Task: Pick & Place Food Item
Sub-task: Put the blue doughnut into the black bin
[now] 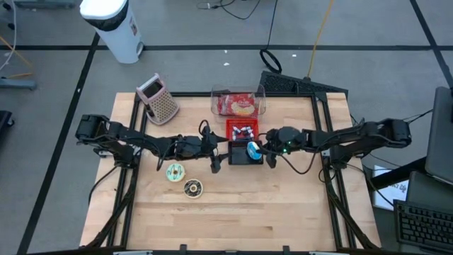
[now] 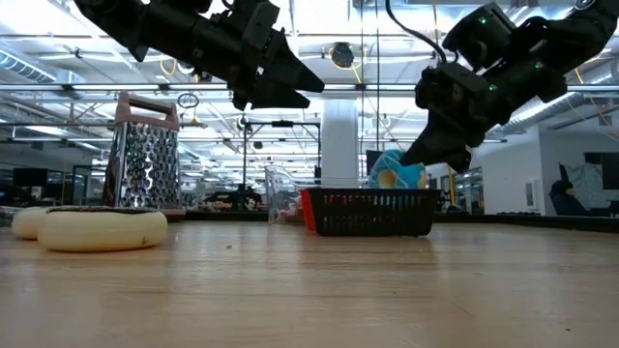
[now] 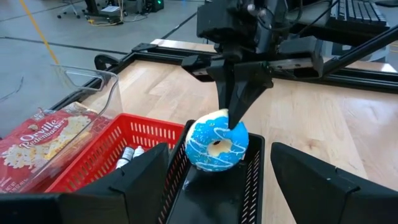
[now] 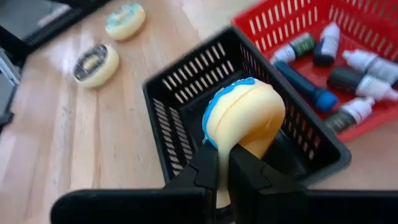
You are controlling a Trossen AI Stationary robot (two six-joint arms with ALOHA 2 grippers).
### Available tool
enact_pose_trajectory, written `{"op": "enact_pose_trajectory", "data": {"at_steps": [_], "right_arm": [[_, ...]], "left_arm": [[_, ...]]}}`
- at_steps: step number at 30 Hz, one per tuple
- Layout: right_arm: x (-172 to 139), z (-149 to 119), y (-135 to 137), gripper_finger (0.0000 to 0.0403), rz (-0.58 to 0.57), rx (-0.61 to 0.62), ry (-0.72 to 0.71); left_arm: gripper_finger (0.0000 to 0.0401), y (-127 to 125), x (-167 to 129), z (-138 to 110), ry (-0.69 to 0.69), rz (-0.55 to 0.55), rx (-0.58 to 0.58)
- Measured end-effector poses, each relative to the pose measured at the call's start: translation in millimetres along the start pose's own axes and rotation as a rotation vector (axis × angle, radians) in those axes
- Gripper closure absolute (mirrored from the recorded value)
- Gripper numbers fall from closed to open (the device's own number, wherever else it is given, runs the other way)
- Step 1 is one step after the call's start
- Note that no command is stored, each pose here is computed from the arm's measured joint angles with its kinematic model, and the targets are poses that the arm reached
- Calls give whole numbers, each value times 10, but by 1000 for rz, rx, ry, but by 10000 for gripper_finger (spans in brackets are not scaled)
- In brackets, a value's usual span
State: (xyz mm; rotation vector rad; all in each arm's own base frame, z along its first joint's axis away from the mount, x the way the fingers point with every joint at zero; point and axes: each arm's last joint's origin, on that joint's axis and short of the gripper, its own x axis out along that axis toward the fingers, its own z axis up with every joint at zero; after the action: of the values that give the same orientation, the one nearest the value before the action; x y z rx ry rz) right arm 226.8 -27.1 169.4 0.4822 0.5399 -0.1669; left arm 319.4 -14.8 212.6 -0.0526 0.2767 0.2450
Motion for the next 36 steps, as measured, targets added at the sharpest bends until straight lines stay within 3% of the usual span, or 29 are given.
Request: {"op": "enact_pose_trajectory", "data": {"at_steps": [9, 28, 36], "right_arm": [[106, -58, -37, 388, -17, 2, 33], [95, -38, -46, 282, -51, -77, 7], [93, -36, -57, 279, -92, -112, -5]], "left_arm": [[121, 1, 0, -11, 8, 1, 3], [119, 4, 0, -38, 35, 4, 9], [118, 4, 0, -39, 36, 4, 8]]}}
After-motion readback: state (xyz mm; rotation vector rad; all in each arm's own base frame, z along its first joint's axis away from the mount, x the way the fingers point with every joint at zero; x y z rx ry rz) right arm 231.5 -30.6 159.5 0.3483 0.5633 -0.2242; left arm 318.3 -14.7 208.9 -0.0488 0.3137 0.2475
